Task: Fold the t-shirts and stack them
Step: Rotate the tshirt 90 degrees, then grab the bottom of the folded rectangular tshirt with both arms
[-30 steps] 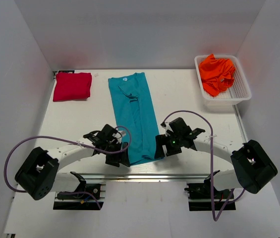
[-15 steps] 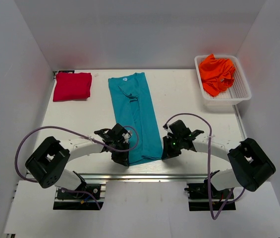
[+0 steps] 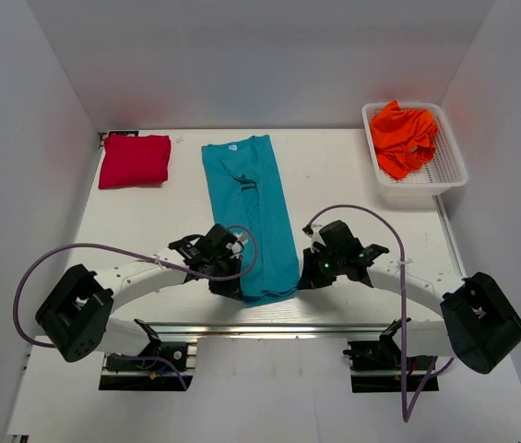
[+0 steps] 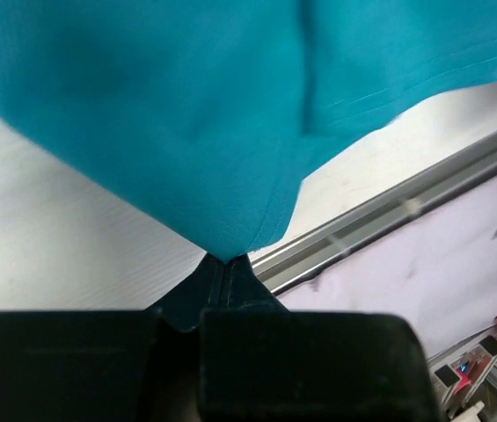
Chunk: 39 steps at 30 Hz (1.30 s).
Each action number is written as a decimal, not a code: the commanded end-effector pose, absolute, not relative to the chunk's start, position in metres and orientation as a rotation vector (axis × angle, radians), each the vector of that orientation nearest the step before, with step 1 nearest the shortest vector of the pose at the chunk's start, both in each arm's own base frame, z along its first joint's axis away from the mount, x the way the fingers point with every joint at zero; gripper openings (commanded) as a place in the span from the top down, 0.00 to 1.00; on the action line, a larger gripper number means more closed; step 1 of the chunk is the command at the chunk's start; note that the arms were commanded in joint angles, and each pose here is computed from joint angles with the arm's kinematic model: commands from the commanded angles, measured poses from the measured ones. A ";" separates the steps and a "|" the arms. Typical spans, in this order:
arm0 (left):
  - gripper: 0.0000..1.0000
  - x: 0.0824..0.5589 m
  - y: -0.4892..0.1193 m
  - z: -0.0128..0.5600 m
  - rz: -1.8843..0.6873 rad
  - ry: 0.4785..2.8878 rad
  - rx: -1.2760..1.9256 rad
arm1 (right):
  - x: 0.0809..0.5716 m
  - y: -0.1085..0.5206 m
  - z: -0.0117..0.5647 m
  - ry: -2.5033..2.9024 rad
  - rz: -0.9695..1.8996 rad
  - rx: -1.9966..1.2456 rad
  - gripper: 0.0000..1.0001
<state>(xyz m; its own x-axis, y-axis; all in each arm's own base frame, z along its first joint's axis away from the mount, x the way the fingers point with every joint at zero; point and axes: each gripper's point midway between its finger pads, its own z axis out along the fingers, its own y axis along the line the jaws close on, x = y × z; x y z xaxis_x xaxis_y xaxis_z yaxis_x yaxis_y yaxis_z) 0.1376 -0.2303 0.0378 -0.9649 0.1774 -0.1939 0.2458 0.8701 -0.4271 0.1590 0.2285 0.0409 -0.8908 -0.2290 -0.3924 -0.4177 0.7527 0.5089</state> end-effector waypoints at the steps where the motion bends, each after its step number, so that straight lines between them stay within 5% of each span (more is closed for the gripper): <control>1: 1.00 0.166 -0.245 0.066 -0.755 2.744 0.319 | 0.189 0.239 0.066 2.503 0.847 -0.515 1.00; 20: 1.00 0.333 -0.195 0.144 -0.228 2.386 -0.042 | 0.360 0.269 0.165 2.144 0.541 -0.338 1.00; 39: 1.00 0.439 -0.166 0.153 -0.219 2.301 -0.111 | 0.459 0.291 0.164 2.119 0.546 -0.372 1.00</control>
<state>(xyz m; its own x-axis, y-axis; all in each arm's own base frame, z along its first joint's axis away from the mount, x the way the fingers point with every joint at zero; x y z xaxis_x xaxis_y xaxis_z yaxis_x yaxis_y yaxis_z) 0.4188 -0.1657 0.1310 -0.7215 -0.1432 -0.6775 -0.0400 0.9854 -0.1657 0.4438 0.2857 0.1496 -0.5970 -0.0626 -0.7998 -0.4181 0.8751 0.2436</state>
